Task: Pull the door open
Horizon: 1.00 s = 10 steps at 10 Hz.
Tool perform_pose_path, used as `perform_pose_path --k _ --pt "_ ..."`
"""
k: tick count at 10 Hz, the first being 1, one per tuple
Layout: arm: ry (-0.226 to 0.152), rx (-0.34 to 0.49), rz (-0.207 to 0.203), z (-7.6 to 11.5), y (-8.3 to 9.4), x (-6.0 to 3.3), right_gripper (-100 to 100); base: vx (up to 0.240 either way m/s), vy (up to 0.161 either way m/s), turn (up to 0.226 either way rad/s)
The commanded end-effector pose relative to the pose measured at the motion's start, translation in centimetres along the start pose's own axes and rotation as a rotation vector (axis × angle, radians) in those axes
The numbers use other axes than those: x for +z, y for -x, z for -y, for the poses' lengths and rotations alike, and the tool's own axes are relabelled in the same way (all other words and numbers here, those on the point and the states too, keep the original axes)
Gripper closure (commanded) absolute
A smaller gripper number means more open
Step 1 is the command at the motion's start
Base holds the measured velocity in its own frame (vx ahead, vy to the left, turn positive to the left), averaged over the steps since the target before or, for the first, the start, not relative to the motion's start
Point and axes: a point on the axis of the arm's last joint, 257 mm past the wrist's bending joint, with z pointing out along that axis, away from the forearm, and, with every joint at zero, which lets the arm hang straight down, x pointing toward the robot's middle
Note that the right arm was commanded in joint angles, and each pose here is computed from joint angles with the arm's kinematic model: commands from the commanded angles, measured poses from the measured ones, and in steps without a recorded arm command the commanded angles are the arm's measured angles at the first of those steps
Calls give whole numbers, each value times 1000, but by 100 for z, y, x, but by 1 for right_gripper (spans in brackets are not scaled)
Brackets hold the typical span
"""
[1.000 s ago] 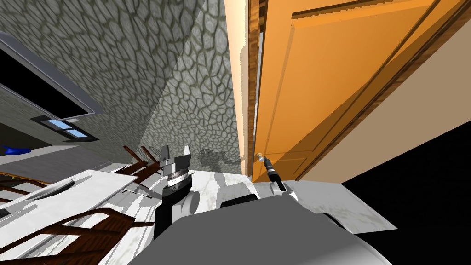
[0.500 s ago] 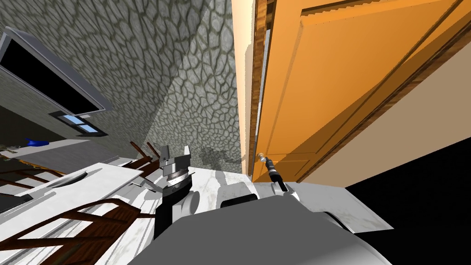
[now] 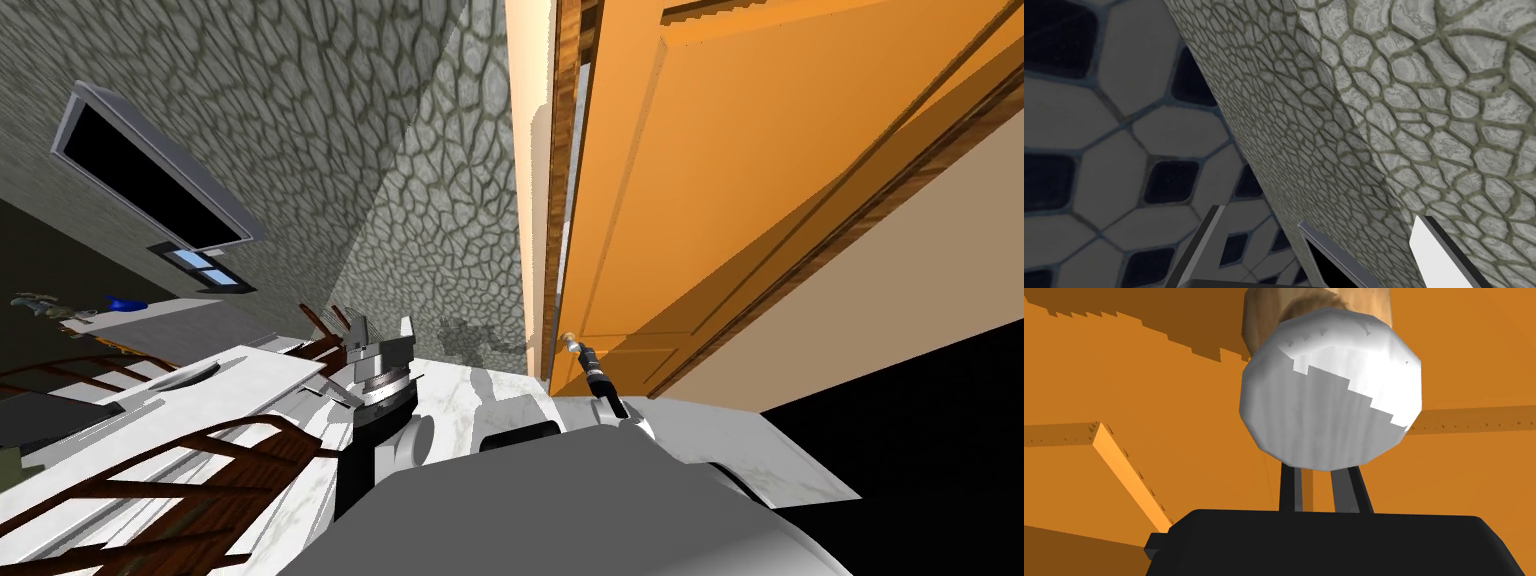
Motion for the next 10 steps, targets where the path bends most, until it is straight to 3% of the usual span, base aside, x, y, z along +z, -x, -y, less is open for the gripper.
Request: perform_pose_path --k 1,8,9,10 --pt "16 75 -17 -38 -167 32 100 -52 -18 106" --pt "18 256 3 -37 -86 14 100 -55 -14 80" --pt "1 282 41 15 93 -44 -100 -47 -27 18" --pt "4 309 43 8 89 -41 -100 -49 -26 11"
